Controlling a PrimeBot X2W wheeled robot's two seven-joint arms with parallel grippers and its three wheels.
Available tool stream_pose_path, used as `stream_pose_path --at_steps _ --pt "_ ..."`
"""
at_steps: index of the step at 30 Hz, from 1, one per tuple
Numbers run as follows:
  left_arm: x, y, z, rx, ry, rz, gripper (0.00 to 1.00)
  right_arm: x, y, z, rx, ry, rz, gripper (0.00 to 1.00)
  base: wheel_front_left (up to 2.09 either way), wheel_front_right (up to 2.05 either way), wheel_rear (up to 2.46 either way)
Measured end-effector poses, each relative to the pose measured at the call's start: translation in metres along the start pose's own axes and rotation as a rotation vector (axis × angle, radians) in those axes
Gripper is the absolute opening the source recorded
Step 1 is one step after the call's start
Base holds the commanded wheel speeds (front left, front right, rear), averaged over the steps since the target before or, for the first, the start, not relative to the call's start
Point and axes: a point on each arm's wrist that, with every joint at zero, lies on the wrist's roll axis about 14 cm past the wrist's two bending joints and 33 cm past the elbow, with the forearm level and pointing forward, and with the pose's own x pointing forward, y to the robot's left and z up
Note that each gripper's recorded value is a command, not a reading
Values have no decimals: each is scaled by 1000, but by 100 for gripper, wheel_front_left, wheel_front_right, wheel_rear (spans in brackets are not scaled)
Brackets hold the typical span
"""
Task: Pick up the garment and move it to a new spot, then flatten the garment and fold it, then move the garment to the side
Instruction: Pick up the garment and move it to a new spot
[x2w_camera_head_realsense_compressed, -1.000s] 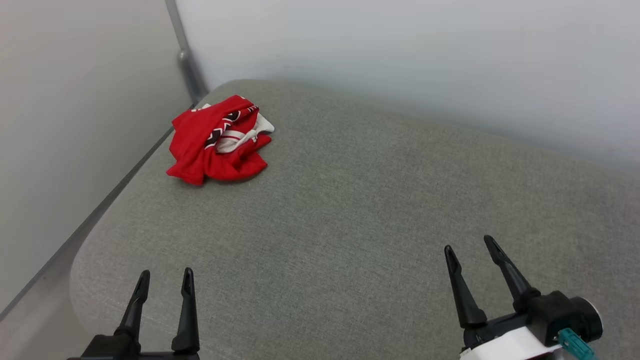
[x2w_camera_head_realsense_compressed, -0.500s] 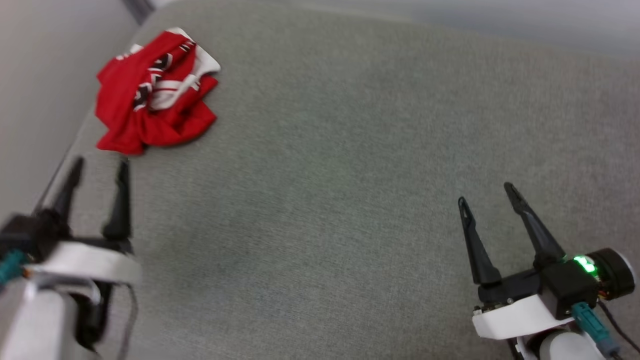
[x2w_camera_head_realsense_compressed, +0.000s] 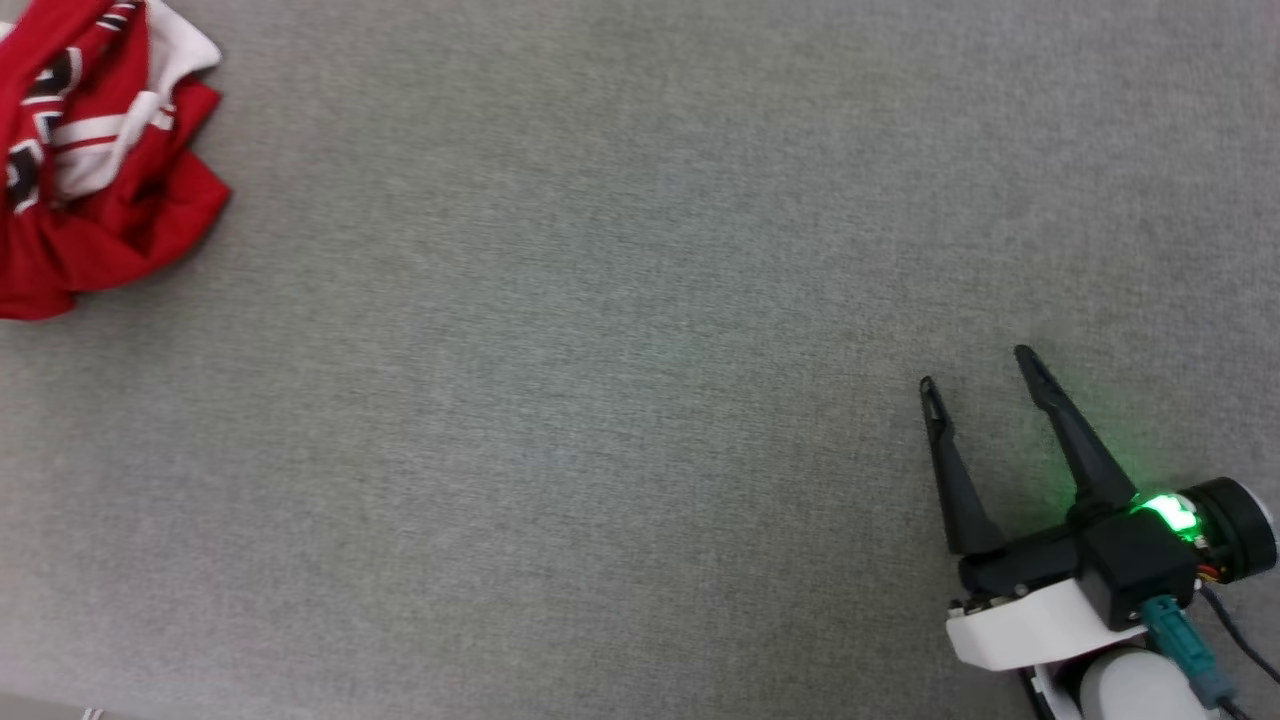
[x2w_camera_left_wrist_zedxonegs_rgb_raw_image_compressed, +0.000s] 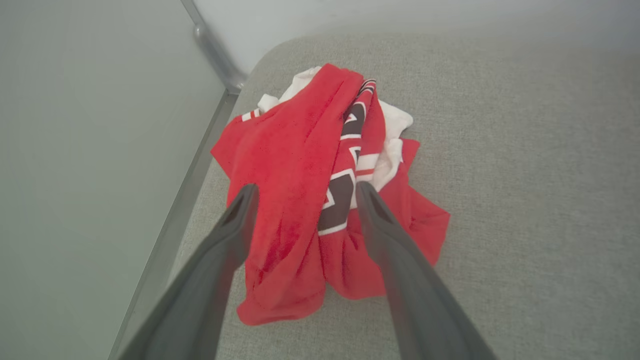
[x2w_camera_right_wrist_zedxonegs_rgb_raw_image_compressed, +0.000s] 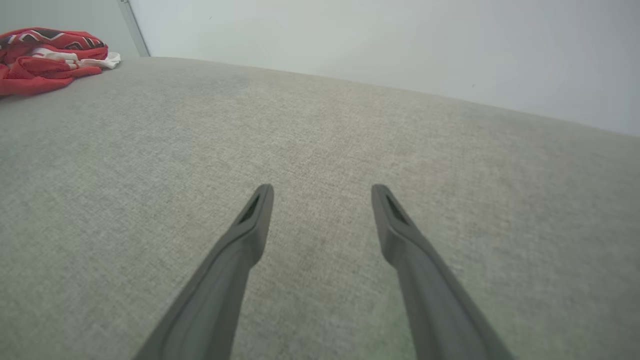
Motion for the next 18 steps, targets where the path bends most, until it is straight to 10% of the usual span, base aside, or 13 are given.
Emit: stream_pose_path --at_steps 12,13,15,18 --pt "38 -17 -65 -137 424 -65 100 -7 -8 -33 22 79 -25 100 0 0 0" --pt "39 -17 -70 -140 444 -62 87 -6 -10 -34 21 78 -29 100 0 0 0" --pt "41 -19 -77 -151 476 -63 0 -5 -13 -34 17 76 -37 100 0 0 0" --pt "42 -20 -80 -159 488 -65 0 -4 -16 -35 15 74 -44 100 0 0 0"
